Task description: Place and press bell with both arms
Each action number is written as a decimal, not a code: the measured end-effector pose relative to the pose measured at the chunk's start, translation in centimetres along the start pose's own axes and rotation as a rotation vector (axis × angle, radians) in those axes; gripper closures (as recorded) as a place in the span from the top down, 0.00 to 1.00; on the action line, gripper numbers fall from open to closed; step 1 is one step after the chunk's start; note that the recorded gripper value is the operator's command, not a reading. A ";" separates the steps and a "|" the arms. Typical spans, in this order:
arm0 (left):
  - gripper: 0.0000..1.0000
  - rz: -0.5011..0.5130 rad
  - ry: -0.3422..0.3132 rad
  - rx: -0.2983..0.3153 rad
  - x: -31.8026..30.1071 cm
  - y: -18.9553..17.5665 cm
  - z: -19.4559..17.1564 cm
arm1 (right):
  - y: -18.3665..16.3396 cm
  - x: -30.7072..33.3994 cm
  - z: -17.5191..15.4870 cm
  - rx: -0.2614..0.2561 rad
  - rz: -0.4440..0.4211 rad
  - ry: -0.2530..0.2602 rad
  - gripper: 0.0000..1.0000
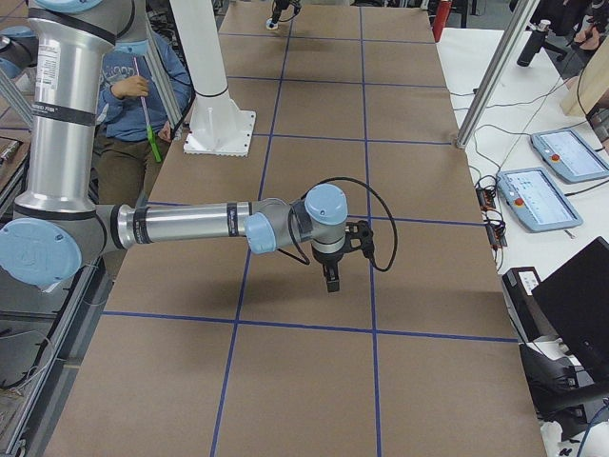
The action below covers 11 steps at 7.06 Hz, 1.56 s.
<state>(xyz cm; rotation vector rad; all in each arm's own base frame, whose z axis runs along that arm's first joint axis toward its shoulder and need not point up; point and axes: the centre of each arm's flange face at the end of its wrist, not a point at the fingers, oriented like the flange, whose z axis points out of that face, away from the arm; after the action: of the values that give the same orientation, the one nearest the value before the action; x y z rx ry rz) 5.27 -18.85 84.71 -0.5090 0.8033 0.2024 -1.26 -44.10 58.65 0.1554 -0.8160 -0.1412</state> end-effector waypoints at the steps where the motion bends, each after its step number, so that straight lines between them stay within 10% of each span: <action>1: 1.00 0.002 -0.002 -0.002 0.0 -0.2 0.1 | 0.0 0.0 0.0 0.000 0.000 0.000 1.00; 5: 0.69 0.006 -0.007 -0.008 0.1 -0.4 0.3 | 0.0 0.0 0.0 -0.001 0.001 -0.001 1.00; 8: 0.24 0.007 -0.008 -0.011 0.0 -0.4 0.4 | 0.0 -0.1 -0.1 0.000 -0.001 -0.004 1.00; 11: 0.12 0.048 0.026 0.053 2.0 -0.7 -0.8 | 0.0 -0.4 -0.2 0.000 -0.004 -0.022 1.00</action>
<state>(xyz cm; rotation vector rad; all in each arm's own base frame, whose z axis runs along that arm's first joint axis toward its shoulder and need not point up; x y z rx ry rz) 6.40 -19.87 83.04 -0.4432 0.8442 0.2189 -1.40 -44.05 58.25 0.1559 -0.8374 -0.1463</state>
